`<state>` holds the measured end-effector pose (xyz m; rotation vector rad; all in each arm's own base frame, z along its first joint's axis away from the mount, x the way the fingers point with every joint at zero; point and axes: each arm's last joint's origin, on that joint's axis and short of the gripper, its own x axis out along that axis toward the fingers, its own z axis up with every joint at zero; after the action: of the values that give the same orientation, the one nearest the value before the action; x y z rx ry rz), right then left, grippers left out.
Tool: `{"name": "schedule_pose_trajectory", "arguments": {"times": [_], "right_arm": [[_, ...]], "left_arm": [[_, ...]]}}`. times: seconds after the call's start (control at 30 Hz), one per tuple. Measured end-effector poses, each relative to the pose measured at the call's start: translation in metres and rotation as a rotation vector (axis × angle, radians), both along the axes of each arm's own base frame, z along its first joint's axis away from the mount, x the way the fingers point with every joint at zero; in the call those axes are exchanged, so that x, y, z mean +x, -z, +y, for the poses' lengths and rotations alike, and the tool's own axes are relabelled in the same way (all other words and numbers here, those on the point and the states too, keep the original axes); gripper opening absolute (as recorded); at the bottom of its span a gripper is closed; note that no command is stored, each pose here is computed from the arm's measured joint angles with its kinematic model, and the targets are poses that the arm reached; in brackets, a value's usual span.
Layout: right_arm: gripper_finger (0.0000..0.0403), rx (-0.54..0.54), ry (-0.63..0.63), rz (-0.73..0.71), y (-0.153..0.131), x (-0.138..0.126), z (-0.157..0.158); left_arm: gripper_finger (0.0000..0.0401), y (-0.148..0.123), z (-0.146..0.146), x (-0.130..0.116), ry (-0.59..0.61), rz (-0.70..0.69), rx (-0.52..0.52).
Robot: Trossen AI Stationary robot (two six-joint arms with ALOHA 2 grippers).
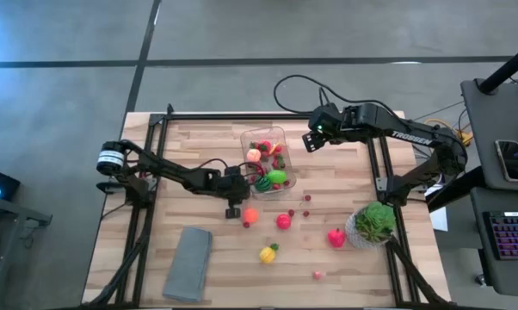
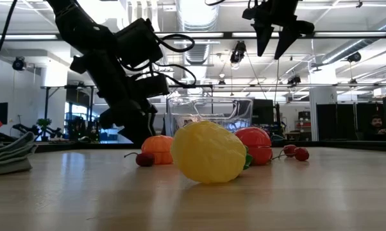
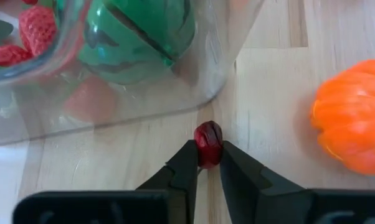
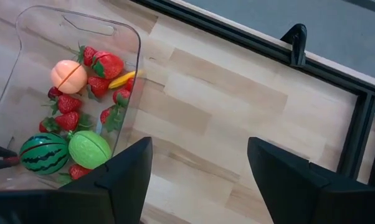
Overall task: Pick and placing Produce into tupperware
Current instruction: Put the red cherry into the transparent container
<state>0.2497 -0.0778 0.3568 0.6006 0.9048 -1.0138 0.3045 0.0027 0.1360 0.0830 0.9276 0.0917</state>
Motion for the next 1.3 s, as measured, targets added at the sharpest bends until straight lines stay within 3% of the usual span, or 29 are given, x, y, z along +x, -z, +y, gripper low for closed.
{"name": "schedule_pose_trajectory", "arguments": {"times": [0.13,0.33,0.57,0.67,0.8,0.9,1.07,1.2,1.3], "right_arm": [[0.0255,0.004,0.0,0.004,0.0,0.0,0.0],[0.0251,0.006,-0.001,0.01,0.0,-0.001,0.0],[0.0248,0.007,-0.018,0.041,0.001,-0.004,0.001],[0.0247,0.004,-0.034,0.053,0.001,-0.004,0.001],[0.0246,0.002,-0.04,0.055,0.001,-0.004,0.001],[0.0244,0.0,-0.05,0.062,0.001,-0.004,0.001],[0.0246,0.007,-0.074,0.085,0.001,-0.005,0.002],[0.0245,0.113,-0.171,0.137,0.006,-0.009,0.007],[0.0243,0.198,-0.21,0.164,0.017,-0.01,0.013]], "left_arm": [[0.0035,-0.01,0.0,-0.003,-0.04,-0.024,-0.03],[0.0033,-0.049,0.002,-0.017,-0.117,-0.13,0.006],[0.0033,-0.102,0.01,-0.035,-0.193,-0.37,0.076],[0.0033,-0.117,0.017,-0.032,-0.18,-0.497,0.123],[0.0037,-0.116,0.031,-0.02,-0.238,-0.557,0.118],[0.0059,-0.103,0.043,-0.009,-0.342,-0.536,0.01],[0.0124,-0.087,0.048,0.005,-0.396,-0.511,-0.121],[0.0184,-0.08,0.048,0.007,-0.433,-0.496,-0.194],[0.0218,-0.085,0.044,0.005,-0.395,-0.511,-0.227]]}}
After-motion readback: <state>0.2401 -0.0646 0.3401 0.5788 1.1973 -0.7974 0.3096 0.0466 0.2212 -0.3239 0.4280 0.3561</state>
